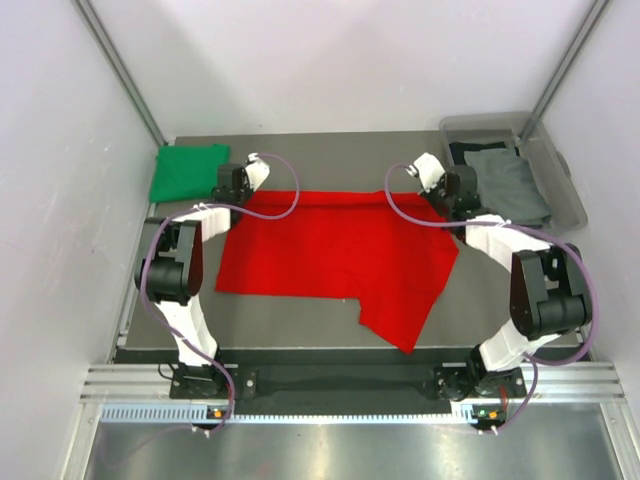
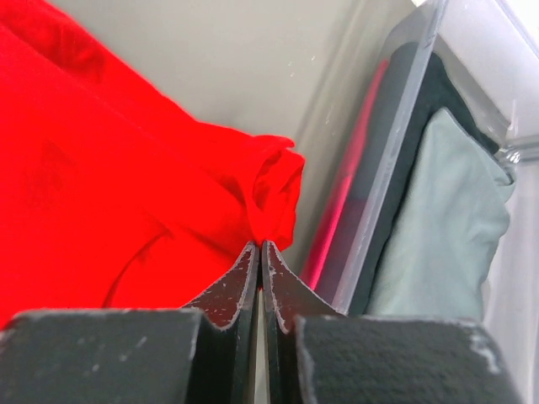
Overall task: Fold and stack the t-shirts
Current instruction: Fold the tshirt
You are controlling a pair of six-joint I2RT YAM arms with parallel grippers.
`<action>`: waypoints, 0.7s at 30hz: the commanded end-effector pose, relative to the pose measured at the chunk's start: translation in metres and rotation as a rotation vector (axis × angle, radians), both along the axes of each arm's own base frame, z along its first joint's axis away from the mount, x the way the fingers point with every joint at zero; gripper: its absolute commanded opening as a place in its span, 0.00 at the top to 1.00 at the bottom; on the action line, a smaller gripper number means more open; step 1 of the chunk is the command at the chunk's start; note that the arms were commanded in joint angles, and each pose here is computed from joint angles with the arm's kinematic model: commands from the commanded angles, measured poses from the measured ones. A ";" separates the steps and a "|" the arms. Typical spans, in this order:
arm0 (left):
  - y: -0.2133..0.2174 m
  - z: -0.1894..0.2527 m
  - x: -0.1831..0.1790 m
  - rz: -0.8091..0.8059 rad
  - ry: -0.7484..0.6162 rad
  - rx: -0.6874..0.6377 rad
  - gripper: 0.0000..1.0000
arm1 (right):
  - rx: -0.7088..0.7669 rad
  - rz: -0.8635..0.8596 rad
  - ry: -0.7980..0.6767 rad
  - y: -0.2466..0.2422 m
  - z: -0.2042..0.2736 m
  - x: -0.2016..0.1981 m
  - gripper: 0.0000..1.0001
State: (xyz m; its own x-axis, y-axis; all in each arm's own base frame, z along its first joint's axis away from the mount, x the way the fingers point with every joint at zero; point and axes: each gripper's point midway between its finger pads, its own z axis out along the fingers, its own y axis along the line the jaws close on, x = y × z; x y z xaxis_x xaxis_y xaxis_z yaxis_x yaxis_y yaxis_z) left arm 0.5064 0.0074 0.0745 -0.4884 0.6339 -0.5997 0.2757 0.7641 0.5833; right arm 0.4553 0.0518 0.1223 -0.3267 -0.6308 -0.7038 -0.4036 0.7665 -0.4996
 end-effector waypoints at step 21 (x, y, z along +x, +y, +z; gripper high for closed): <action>0.006 -0.005 -0.018 0.032 0.033 -0.033 1.00 | -0.004 0.021 0.053 -0.001 -0.028 -0.032 1.00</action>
State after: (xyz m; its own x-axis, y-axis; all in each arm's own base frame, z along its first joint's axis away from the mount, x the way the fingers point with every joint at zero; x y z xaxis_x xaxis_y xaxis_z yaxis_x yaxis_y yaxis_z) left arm 0.4953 0.0069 0.0607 -0.5197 0.6167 -0.5913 0.2908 0.7784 0.5564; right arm 0.4177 0.0504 0.0745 -0.3944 -0.6467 -0.6529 -0.4774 0.7513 -0.4558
